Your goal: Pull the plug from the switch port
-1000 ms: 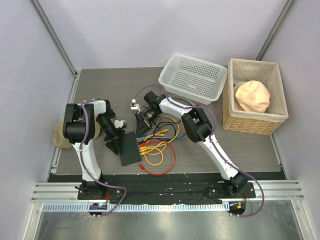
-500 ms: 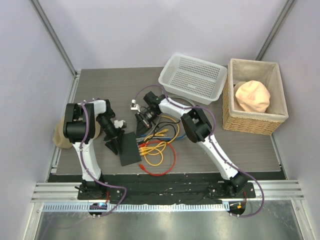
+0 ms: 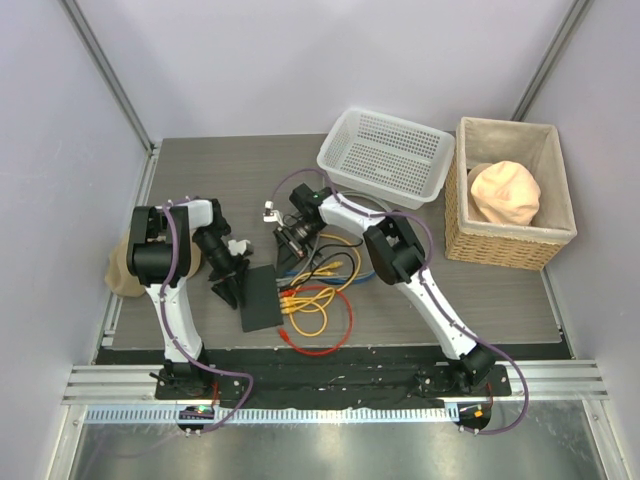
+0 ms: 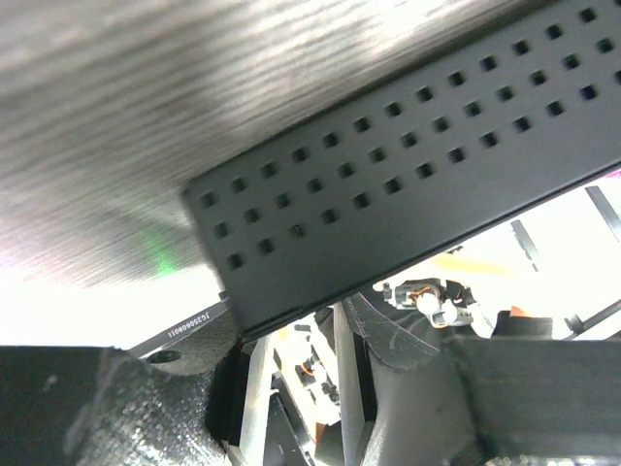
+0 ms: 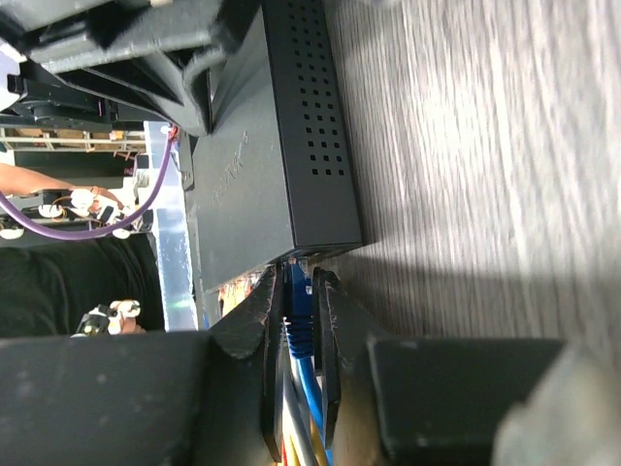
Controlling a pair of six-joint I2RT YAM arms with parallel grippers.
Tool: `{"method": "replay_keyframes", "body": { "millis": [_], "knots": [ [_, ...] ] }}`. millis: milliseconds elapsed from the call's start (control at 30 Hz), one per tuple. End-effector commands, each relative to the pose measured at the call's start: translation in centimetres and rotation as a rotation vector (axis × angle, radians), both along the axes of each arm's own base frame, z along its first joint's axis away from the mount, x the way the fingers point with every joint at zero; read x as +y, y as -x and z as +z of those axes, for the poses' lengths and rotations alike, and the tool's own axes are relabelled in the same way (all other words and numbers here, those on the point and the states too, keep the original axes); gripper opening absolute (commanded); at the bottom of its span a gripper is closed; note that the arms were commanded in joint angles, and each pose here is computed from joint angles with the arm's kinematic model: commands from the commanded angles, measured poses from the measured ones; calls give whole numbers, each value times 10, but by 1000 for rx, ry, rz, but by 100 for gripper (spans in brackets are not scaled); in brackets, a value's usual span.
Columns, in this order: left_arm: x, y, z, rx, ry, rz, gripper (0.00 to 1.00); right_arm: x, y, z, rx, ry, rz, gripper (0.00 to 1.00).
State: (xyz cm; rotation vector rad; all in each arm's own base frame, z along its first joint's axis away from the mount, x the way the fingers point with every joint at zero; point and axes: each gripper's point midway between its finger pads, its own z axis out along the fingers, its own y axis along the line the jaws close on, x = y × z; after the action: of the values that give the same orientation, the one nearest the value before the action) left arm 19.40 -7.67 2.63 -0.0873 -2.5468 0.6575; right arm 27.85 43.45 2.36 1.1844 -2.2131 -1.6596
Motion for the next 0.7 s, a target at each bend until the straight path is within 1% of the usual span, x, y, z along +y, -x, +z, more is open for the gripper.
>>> {"method": "replay_keyframes", "body": {
  "millis": [0, 67, 100, 133, 167, 200, 267, 300, 333, 400, 433, 467, 533, 567, 633, 667],
  "knots": [
    [14, -38, -43, -179, -85, -19, 33, -25, -21, -19, -139, 100, -66, 2],
    [14, -39, -42, -183, -82, -15, 33, -17, -32, -19, -193, 70, -86, 2],
    [13, -40, -42, -187, -79, -13, 33, -14, -35, -19, -200, 65, -85, 2],
    [12, -39, -42, -184, -76, -10, 33, -18, -33, -24, -177, 92, -67, 2],
    [11, -39, -42, -184, -75, -11, 33, -7, -48, -6, -231, 48, -60, 1],
    [11, -40, -42, -185, -76, -10, 33, -16, -35, -30, -134, 122, -34, 2],
    [10, -39, -41, -185, -70, -9, 33, -13, -46, -26, -199, 107, -18, 1],
    [10, -39, -42, -185, -73, -10, 33, -10, -54, -18, -260, 90, -28, 2],
    [9, -39, -41, -186, -70, -10, 33, -24, -46, -39, -239, 165, -35, 1],
    [9, -38, -42, -182, -72, -11, 33, -27, -51, -43, -288, 195, -71, 2],
    [9, -38, -42, -182, -70, -12, 33, -31, -58, -30, -337, 210, -102, 1],
    [8, -38, -42, -181, -68, -13, 33, -41, -47, -43, -286, 257, -121, 1],
    [8, -38, -42, -179, -66, -11, 33, -43, -55, -35, -304, 257, -174, 2],
    [8, -38, -42, -179, -67, -12, 33, -46, -50, -40, -274, 272, -189, 1],
    [8, -38, -42, -177, -66, -10, 33, -37, -53, -33, -249, 228, -197, 1],
    [8, -37, -42, -177, -65, -9, 33, -30, -46, -25, -230, 134, -126, 1]
  ]
}}
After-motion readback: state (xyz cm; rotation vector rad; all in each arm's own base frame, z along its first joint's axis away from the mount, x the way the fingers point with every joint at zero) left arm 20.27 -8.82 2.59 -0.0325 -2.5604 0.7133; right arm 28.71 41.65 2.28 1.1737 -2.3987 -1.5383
